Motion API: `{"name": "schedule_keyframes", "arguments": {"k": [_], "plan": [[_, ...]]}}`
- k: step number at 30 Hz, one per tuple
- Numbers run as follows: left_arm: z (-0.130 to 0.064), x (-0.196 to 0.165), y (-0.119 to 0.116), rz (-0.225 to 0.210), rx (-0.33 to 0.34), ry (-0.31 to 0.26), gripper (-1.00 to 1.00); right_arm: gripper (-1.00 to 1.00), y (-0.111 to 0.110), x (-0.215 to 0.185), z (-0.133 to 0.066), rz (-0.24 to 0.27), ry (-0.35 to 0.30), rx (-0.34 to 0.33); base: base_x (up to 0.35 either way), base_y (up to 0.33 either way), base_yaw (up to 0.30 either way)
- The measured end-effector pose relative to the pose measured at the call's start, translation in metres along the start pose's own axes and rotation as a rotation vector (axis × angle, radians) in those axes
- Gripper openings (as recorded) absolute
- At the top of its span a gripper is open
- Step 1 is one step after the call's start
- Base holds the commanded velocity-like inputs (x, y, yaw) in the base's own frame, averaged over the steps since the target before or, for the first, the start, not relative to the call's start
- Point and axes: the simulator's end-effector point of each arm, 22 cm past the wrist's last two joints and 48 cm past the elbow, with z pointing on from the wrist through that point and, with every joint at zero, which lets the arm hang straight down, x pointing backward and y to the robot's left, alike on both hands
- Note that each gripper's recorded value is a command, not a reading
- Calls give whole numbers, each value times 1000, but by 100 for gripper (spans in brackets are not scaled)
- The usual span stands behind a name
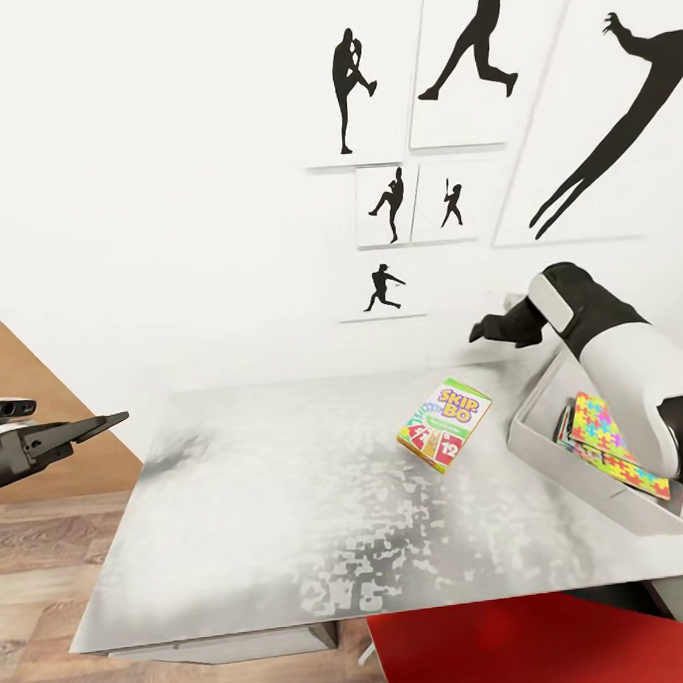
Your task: Put all the toys in the child's room - the three board games (two on the bed and one on the table), the two jigsaw puzzles on the table, and the tennis ball on the table - inside the toy box on the table in the child's room.
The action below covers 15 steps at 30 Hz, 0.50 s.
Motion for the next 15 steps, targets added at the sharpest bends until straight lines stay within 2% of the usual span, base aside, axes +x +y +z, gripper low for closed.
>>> {"name": "schedule_keyframes", "arguments": {"k": [7,15], "plan": [[0,0,0,0,1,0,100,100,-15,4,2,14,6,15,0,0,0],[0,0,0,0,0,1,100,100,-18,5,3,20,8,16,0,0,0]]}}
